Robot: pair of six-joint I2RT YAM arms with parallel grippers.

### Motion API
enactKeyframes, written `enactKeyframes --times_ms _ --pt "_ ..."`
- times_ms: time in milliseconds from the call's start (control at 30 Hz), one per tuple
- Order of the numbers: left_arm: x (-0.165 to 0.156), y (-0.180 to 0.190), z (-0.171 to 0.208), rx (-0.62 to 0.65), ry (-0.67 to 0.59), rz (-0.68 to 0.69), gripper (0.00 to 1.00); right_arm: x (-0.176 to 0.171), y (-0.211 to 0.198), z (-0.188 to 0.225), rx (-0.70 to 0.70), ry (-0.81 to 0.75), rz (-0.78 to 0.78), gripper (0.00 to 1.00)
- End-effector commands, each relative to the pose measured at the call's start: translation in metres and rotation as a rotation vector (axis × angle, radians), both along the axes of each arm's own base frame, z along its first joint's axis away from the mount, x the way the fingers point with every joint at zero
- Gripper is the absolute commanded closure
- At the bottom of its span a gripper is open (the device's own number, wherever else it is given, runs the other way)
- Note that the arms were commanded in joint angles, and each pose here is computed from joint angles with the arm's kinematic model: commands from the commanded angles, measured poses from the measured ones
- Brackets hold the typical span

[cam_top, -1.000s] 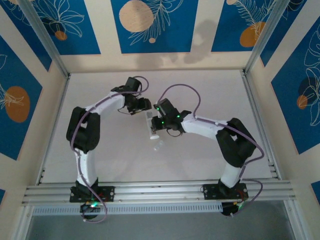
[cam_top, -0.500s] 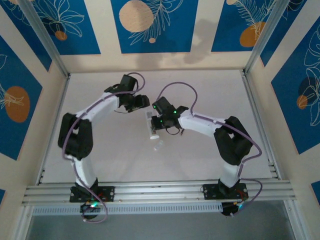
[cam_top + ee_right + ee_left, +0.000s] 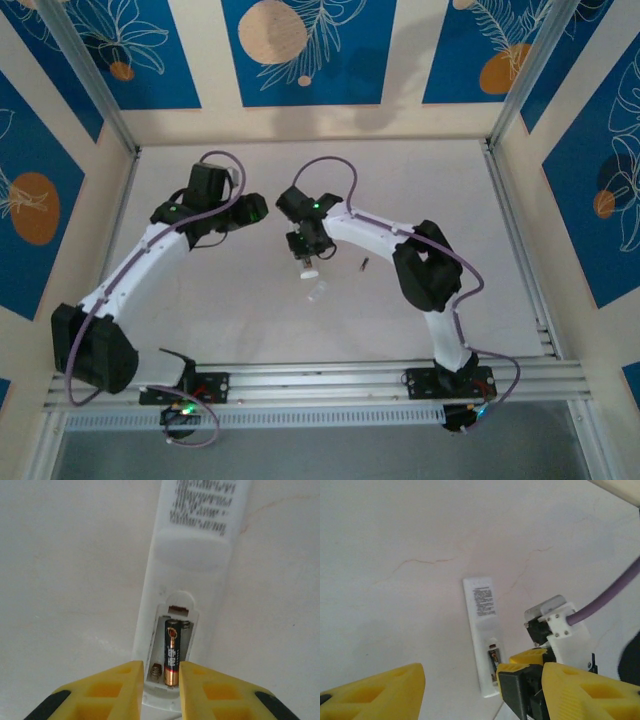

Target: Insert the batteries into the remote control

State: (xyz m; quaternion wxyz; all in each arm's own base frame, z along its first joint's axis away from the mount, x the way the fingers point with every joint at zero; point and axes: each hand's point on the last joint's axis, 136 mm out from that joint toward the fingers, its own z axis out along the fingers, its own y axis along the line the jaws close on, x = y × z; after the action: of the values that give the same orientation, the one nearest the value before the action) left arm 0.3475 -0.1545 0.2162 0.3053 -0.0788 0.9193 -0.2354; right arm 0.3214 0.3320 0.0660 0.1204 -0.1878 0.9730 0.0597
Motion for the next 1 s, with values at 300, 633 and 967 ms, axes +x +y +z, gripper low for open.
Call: enactKeyframes --times_ms 300,633,967 --pt "-0.004 0.019 -0.007 0.039 -0.004 0.034 0.36 0.003 -0.001 -0.014 -0.149 -0.009 0.057 0.80" --pt "-0.002 0.024 -0.009 0.037 -0.004 0.047 0.35 0.002 0.005 -0.027 -0.161 0.021 0.072 0.82" --pt "-0.003 0.027 -0.012 0.031 0.006 0.056 0.35 -0.011 0.001 -0.040 -0.208 0.082 0.090 0.81"
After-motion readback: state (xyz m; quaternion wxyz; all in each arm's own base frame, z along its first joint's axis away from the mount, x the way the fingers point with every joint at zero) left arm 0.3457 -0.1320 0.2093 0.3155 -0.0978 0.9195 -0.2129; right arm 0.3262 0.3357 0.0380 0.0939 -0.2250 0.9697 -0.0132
